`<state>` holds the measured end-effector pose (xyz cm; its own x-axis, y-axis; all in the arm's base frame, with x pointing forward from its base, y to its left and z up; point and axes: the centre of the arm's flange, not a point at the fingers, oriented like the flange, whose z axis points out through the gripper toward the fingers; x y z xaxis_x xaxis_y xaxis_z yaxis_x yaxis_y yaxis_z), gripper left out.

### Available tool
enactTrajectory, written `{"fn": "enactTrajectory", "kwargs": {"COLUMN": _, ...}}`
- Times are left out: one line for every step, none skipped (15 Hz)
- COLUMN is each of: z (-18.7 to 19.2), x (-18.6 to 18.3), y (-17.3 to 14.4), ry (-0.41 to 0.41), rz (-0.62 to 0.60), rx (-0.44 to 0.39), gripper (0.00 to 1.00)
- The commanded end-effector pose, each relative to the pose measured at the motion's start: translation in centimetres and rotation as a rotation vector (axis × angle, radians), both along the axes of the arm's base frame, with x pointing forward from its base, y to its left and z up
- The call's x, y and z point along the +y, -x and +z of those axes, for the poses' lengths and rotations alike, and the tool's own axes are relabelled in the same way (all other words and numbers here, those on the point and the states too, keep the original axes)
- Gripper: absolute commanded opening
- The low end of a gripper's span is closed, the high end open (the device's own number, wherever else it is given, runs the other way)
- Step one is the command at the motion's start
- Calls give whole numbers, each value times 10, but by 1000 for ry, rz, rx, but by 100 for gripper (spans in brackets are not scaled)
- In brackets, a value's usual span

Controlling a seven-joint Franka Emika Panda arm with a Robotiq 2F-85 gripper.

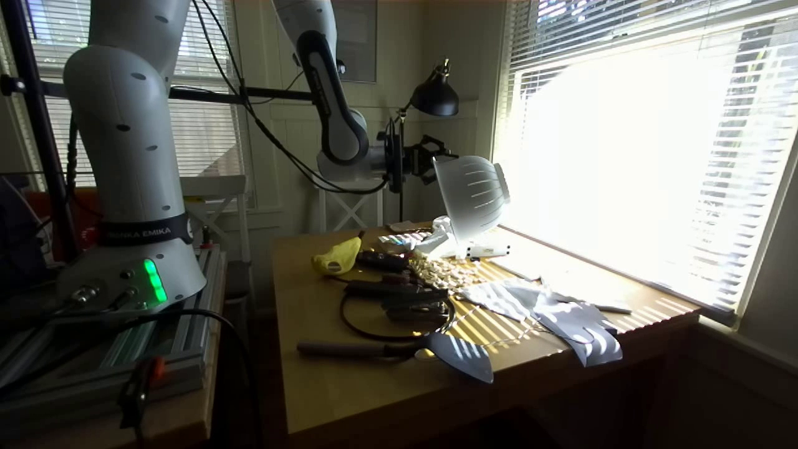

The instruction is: Empty the contents in the white bowl

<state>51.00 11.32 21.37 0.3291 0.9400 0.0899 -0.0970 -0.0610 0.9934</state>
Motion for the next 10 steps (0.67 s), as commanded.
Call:
{"fn": "enactTrajectory", "kwargs": {"z": 32, "x": -28, "y": -21, "ry": -148, "rz": -75, "rx": 87, "gripper": 3}}
{"fn": "enactTrajectory", "kwargs": {"z": 40, "x": -40, "y": -29, "ry": -189, "rz": -91, "rx": 122, "gripper": 3}}
{"fn": "enactTrajectory", "kwargs": {"z": 50, "x": -56, "y": -40, "ry": -236, "rz": -105, "rx": 156, "gripper": 3}}
{"fn": "enactTrajectory", "kwargs": {"z": 59, "x": -72, "y": -48, "ry": -285, "rz": -115, "rx": 190, "gripper": 3}}
{"fn": "enactTrajectory", "kwargs": {"z": 71, "x": -93, "y": -61, "ry": -329, "rz": -132, "rx": 219, "gripper": 3}}
{"fn": "enactTrajectory", "kwargs": {"z": 77, "x": -113, "y": -70, "ry": -375, "rz": -141, "rx": 252, "gripper": 3}}
{"fn": "enactTrajectory", "kwargs": {"z": 86, "x": -133, "y": -76, "ry": -420, "rz": -158, "rx": 281, "gripper": 3}}
{"fn": "enactTrajectory", "kwargs": {"z": 92, "x": -155, "y": -84, "ry": -466, "rz": -170, "rx": 313, "gripper": 3}}
{"fn": "enactTrajectory", "kwargs": {"z": 101, "x": -175, "y": -90, "ry": -515, "rz": -180, "rx": 343, "gripper": 3}}
{"fn": "enactTrajectory", "kwargs": {"z": 108, "x": -197, "y": -96, "ry": -566, "rz": -188, "rx": 369, "gripper": 3}}
